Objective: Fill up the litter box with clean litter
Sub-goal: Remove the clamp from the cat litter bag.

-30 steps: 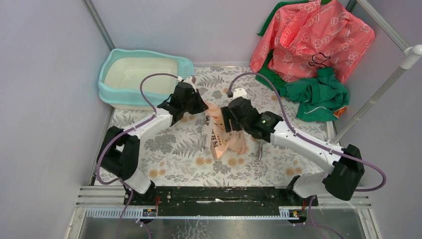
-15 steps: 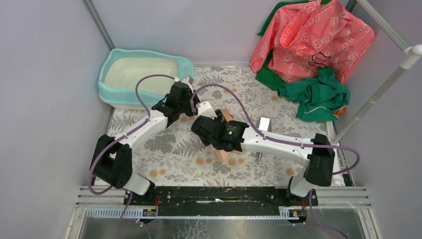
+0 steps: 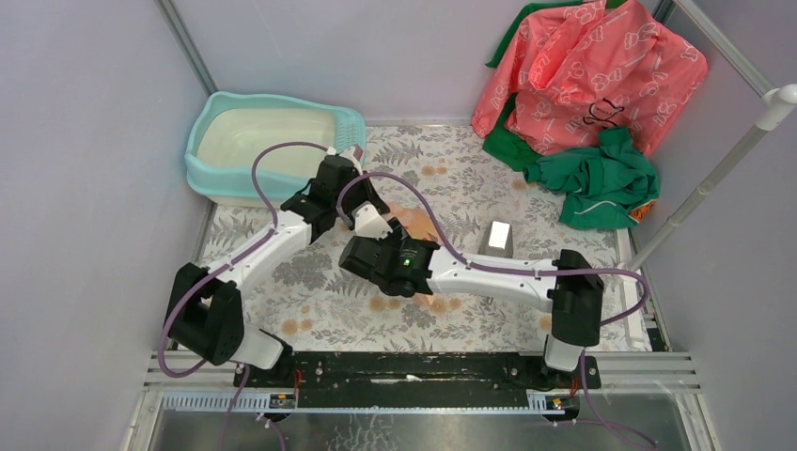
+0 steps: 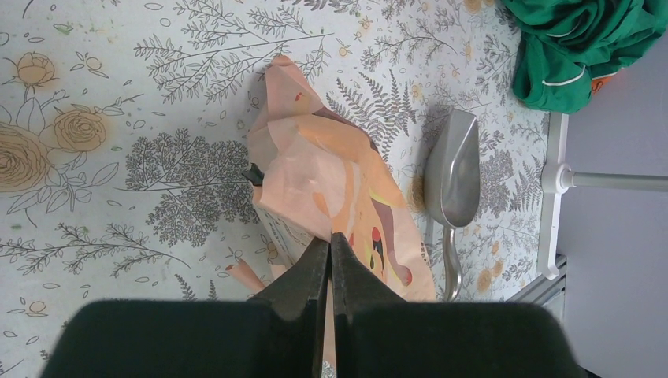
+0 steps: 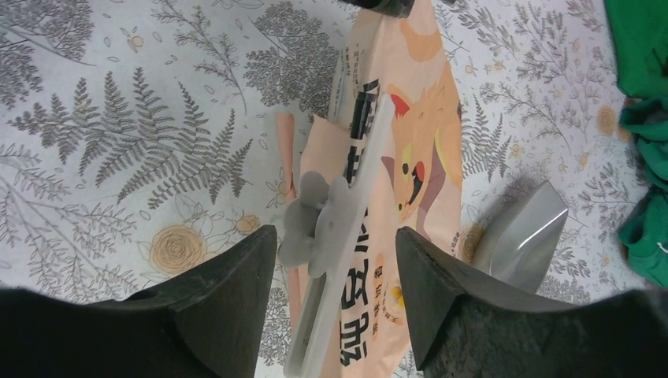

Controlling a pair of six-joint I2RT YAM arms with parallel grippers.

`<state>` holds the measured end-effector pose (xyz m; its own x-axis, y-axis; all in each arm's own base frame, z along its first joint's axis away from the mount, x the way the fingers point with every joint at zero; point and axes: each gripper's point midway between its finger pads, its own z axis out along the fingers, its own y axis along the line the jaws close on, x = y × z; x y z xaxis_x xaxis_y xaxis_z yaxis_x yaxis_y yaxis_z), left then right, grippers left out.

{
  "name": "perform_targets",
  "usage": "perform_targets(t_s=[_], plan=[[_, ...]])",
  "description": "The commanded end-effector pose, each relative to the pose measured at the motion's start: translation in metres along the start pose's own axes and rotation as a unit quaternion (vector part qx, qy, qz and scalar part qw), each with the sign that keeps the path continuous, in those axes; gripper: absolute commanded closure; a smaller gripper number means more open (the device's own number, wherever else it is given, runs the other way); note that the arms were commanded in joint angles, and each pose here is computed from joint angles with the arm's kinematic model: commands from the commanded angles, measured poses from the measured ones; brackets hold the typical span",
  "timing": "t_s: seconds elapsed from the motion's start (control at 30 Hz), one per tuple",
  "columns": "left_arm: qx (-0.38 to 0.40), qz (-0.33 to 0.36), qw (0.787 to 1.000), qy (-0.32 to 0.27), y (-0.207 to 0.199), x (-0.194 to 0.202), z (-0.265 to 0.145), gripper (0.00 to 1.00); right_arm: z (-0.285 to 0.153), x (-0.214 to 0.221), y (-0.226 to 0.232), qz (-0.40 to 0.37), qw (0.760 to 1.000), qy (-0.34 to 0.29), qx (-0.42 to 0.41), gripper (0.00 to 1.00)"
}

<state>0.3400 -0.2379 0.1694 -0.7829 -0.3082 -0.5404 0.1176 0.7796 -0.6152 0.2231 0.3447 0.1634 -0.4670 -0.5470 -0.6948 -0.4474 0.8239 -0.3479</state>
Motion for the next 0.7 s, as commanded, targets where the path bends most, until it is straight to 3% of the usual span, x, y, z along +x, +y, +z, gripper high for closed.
perform_targets(t_s=[0.0,0.33,0.53,0.67], plan=[[0.066,0.013,0.997,-0.049,-0.038,-0.026,-0.021,0.93,-0.003,-0.017,-0.008,0.016,0.999,-0.023,0.036,0.36],[0.071,0.013,0.996,-0.046,-0.039,-0.023,-0.023,0.93,0.006,-0.011,-0.011,-0.007,0.998,-0.015,0.069,0.46],[0.071,0.013,0.996,-0.048,-0.039,-0.023,-0.025,0.93,0.003,-0.014,-0.016,0.001,0.997,-0.026,0.068,0.73],[0.067,0.012,0.997,-0.047,-0.036,-0.022,-0.023,0.93,-0.005,-0.018,-0.025,0.01,0.997,-0.035,0.073,1.0]])
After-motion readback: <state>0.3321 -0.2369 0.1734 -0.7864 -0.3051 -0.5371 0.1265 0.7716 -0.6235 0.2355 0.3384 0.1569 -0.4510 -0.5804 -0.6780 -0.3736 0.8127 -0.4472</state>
